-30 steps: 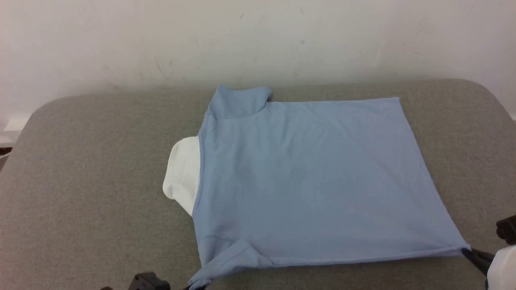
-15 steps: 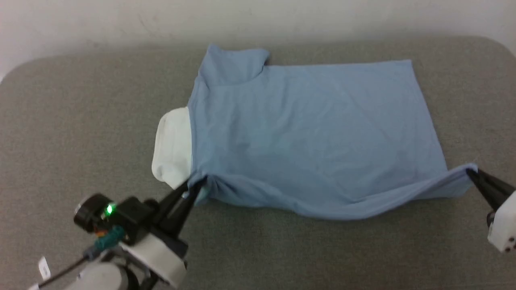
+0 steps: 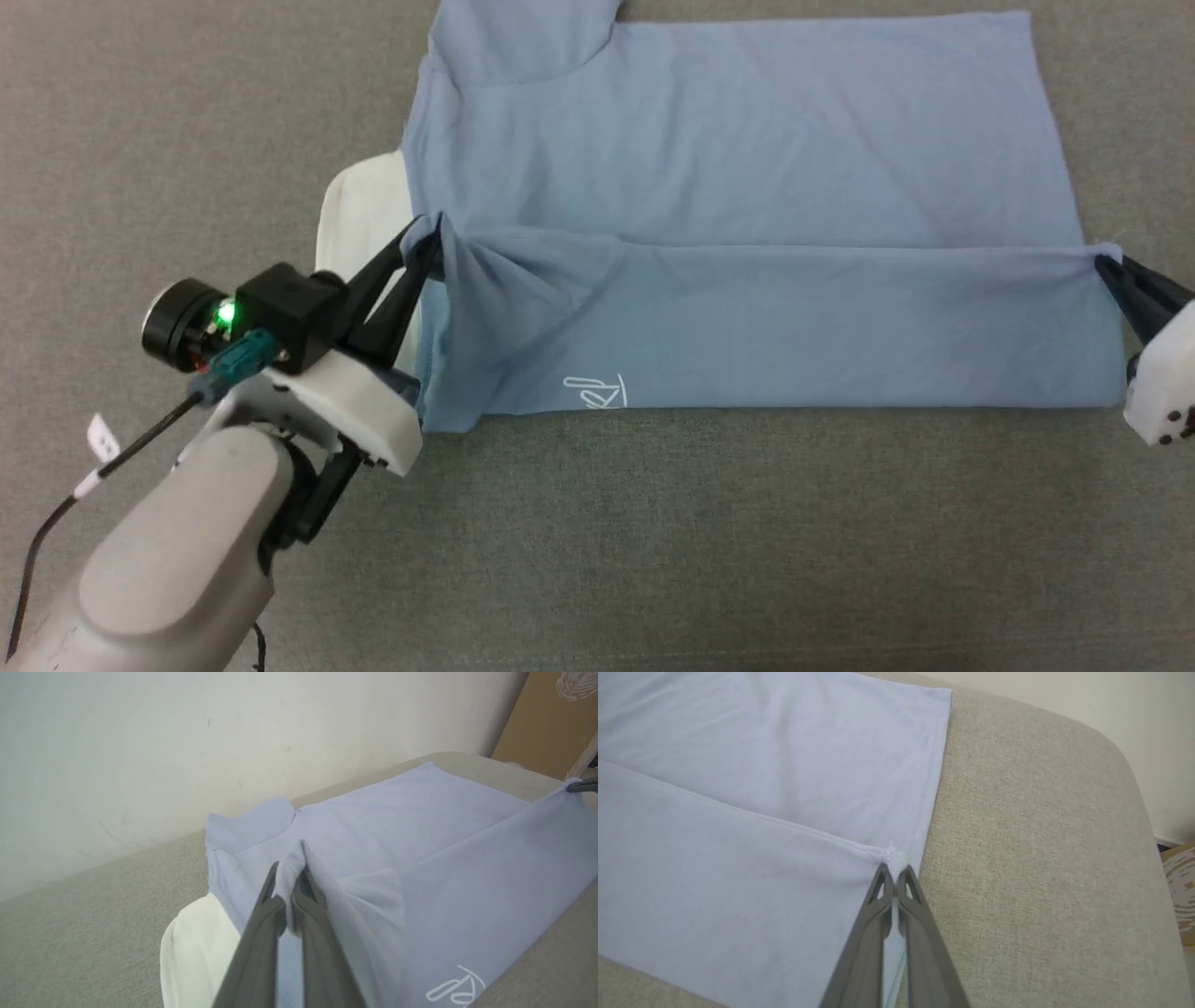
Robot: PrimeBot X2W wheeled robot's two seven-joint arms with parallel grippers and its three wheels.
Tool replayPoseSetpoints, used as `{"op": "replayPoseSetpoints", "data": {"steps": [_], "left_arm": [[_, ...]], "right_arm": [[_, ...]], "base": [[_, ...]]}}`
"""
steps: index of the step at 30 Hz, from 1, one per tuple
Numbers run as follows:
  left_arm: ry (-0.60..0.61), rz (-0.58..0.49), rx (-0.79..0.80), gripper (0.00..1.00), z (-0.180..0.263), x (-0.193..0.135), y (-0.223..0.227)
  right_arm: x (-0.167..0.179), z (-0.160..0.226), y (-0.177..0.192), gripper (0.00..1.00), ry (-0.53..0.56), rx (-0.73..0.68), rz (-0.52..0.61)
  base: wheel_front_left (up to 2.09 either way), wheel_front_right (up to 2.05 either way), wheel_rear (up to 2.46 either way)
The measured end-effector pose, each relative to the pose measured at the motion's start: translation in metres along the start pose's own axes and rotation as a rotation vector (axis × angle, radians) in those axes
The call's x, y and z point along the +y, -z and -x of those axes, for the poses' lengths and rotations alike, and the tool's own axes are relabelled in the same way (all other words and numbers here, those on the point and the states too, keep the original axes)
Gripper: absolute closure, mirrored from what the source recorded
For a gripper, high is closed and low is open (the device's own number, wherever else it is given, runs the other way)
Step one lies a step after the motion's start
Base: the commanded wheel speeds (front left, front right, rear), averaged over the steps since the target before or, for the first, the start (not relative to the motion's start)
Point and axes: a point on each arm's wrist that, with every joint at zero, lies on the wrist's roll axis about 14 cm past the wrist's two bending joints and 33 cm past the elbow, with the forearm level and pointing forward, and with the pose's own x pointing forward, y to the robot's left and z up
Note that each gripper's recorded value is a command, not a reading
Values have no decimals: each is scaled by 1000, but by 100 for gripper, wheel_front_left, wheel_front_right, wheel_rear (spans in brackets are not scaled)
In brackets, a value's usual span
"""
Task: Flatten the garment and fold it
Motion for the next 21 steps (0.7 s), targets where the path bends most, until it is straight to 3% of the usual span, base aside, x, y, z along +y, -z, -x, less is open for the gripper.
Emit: {"op": "replayPoseSetpoints", "data": {"steps": [12, 13, 14, 15, 16, 21], "left_arm": [[-149, 1, 158, 100, -23, 37, 68], [-163, 5, 156, 72, -22, 40, 69], [-179, 6, 158, 9, -21, 42, 70], [-193, 5, 160, 9, -20, 45, 71], [-205, 4, 160, 0, -19, 47, 71], [-268, 22, 122, 0, -13, 56, 58]], "right_arm": [[9, -41, 27, 100, -7, 80, 40], [10, -41, 26, 76, -6, 73, 37], [10, -41, 26, 17, -5, 66, 35], [11, -40, 25, 17, -4, 59, 32], [11, -39, 25, 0, -4, 51, 25], [11, -29, 13, 0, 3, -5, 5]], "base": [[0, 0, 0], [0, 0, 0], [0, 0, 0], [0, 0, 0], [0, 0, 0], [0, 0, 0]]}}
